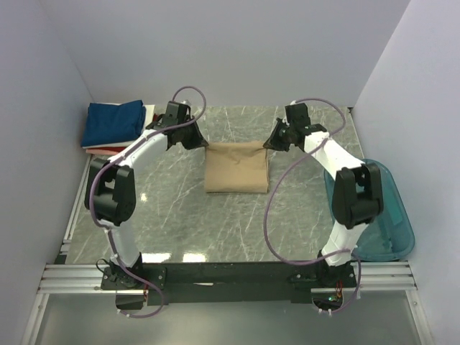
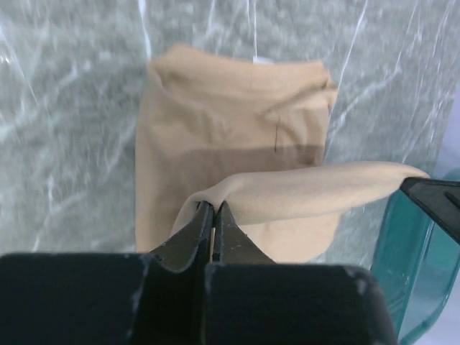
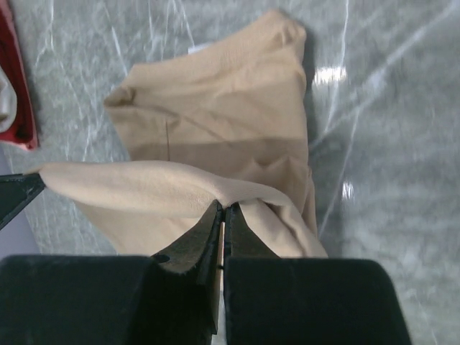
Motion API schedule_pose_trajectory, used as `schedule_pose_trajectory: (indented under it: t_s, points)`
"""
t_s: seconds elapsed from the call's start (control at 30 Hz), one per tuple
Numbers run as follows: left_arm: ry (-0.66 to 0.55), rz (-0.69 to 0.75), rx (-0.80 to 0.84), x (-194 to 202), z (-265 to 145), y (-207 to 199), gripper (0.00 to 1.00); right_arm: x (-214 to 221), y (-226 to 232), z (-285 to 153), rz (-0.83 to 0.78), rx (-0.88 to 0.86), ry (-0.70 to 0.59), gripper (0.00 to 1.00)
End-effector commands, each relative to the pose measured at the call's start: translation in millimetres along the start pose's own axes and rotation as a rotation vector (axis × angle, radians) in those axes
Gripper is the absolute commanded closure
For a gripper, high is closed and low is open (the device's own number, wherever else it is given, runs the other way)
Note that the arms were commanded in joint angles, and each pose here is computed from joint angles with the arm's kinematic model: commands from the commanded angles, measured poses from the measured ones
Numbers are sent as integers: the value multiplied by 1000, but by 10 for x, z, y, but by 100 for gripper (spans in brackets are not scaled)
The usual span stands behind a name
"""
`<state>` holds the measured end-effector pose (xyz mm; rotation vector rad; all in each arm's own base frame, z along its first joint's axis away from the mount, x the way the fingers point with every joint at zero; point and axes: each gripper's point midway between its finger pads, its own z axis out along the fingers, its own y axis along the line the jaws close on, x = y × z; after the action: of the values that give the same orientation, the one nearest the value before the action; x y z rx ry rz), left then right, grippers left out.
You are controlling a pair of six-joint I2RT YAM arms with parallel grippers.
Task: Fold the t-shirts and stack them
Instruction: Fold the tshirt
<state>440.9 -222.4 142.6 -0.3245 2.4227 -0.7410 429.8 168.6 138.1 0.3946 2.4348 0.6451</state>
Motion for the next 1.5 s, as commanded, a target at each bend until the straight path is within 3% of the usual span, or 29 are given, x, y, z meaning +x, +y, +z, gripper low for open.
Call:
schedule_pose_trajectory:
  t_s: [0.0,0.27,0.37,0.43,0.53,0.63,0.7,0.8,1.0,1.27,1.47]
  points:
    - [-77,27,58,-403,-1,-134,99,-300,104,124,-16,-48,-34,100]
    - [-58,23,127,-593,428,-44,99,-504,-10,440,19,-42,-17,100]
    - [-53,29,147,-631,539,-8,94,-574,-96,520,29,-26,-11,100]
    - [-67,30,162,-691,559,9,90,-621,-143,589,28,-19,-14,94]
    - [-106,19,182,-794,476,50,67,-680,-337,650,33,23,-4,72]
    - [-147,-3,193,-905,326,88,50,-706,-480,630,39,56,-5,60]
    - [-154,-14,216,-917,234,30,47,-717,-480,574,31,63,-7,58]
    - [-171,-44,272,-867,-9,-145,48,-702,-405,446,17,66,-22,58]
    - [-149,-81,225,-410,-94,-145,56,-314,-175,306,-18,43,-6,60]
    - [20,-92,294,515,8,-265,59,359,127,450,-73,3,75,62]
    - [124,-101,282,1043,168,-103,63,688,6,606,-62,16,133,63]
